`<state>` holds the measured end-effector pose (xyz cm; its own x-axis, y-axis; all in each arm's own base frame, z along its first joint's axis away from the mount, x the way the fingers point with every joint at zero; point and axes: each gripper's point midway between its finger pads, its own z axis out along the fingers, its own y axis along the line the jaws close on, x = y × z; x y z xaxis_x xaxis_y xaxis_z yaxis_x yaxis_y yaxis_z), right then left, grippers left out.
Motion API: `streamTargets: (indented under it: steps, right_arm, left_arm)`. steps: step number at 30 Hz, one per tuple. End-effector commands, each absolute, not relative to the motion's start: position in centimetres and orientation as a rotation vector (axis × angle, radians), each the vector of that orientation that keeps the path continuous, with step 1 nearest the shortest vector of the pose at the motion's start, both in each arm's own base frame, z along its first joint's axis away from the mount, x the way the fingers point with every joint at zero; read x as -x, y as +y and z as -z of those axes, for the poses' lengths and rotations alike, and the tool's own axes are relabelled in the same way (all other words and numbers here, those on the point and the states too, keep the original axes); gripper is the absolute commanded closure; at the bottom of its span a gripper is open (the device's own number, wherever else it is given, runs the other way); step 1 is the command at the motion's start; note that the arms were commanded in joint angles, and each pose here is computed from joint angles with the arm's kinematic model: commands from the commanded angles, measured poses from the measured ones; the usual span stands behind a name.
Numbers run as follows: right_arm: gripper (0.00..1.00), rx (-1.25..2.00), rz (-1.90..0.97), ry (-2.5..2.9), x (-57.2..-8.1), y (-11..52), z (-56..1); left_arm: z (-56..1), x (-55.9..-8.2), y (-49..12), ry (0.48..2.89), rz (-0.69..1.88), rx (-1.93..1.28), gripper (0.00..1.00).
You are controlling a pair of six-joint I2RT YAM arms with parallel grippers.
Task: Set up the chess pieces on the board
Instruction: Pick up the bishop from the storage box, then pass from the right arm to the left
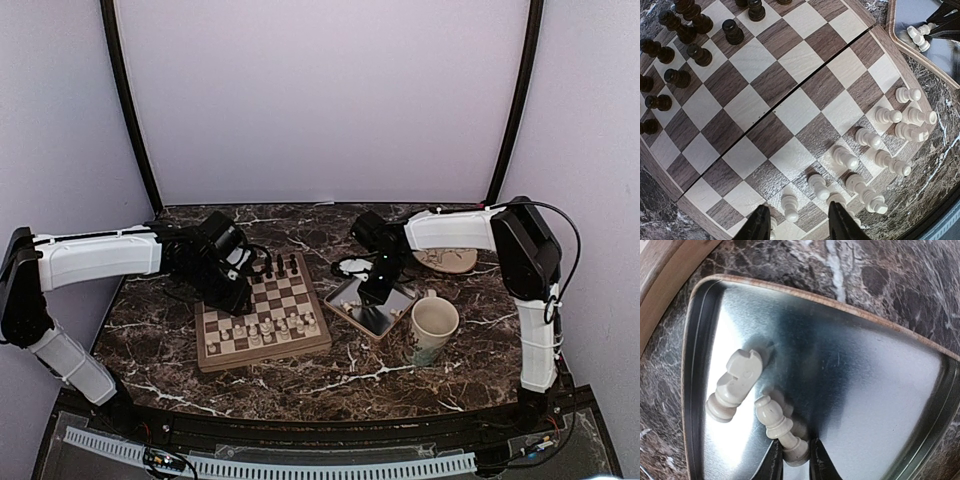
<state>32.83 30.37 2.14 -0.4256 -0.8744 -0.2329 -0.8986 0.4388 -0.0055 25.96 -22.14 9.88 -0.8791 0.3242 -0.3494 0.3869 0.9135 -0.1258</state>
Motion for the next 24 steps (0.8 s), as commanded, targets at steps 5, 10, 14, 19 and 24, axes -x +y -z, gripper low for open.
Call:
streamTargets:
  steps: [5,10,14,19,24]
  right_arm:
    - [0.93,1.553,-0.226,2.522,-31.9,29.6,-2.3]
    - [0.95,1.478,-0.299,2.515,-32.4,29.2,-4.9]
    - [0.95,1.411,-0.383,2.487,-32.8,29.1,-7.5]
    - [0.95,1.404,-0.559,2.385,-32.0,30.8,-11.0]
    - [0.94,1.405,-0.723,2.307,-31.0,32.3,-13.9]
  left_arm:
    - [-11.1,-26.4,-23.3,2.707,0.357,-0.535,0.58]
    - [-13.5,-27.5,-26.6,2.59,0.544,-0.551,0.58]
    - [-16.0,-28.9,-29.9,2.468,0.749,-0.521,0.58]
    - [-18.7,-30.9,-34.4,2.321,1.033,-0.445,0.58]
    - [-19.3,-32.1,-38.0,2.258,1.271,-0.388,0.58]
